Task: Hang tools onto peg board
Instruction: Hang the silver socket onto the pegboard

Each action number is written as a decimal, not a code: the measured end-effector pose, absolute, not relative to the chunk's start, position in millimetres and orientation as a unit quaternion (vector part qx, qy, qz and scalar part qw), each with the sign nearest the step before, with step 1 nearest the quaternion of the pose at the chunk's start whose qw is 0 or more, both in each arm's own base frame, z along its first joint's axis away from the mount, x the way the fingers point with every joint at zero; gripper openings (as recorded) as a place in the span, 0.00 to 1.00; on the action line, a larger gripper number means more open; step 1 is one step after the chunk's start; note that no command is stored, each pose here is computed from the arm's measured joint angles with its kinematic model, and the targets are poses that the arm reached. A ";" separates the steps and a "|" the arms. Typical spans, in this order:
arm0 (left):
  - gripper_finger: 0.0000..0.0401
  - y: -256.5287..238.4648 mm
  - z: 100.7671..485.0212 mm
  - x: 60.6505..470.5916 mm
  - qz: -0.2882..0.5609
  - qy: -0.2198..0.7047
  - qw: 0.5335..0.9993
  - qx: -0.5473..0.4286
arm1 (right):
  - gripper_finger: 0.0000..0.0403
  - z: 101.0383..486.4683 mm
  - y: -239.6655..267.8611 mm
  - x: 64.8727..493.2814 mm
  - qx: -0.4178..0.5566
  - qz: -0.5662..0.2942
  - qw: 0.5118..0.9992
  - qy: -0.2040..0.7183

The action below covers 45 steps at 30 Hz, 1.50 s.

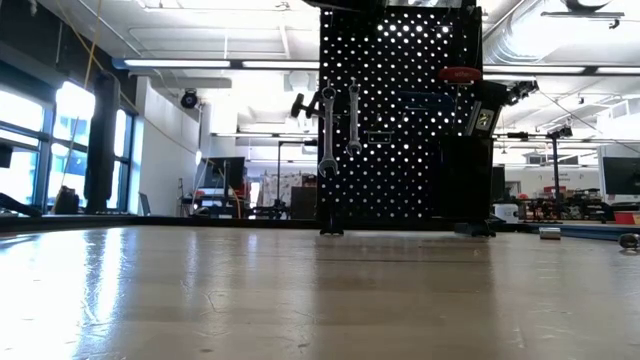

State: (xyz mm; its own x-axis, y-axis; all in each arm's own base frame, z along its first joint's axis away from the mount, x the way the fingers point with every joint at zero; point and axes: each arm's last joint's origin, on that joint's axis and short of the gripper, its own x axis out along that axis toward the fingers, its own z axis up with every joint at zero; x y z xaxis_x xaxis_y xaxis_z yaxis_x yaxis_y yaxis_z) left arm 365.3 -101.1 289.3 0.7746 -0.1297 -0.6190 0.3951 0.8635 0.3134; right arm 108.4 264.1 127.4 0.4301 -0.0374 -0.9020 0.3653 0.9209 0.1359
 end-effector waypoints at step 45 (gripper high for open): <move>0.42 -82.9 292.8 392.3 -0.216 0.222 0.951 0.018 | 0.11 250.2 246.0 255.6 -0.269 -0.140 0.911 0.281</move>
State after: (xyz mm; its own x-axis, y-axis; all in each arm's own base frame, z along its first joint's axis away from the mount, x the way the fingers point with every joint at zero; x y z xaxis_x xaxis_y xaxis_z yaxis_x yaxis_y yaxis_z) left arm 392.3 -82.9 292.8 0.8081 -0.4028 -0.4299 0.4192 0.9058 -0.0608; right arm 255.6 246.0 250.2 0.8031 -0.4060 -0.4362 0.1040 0.8162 -0.5683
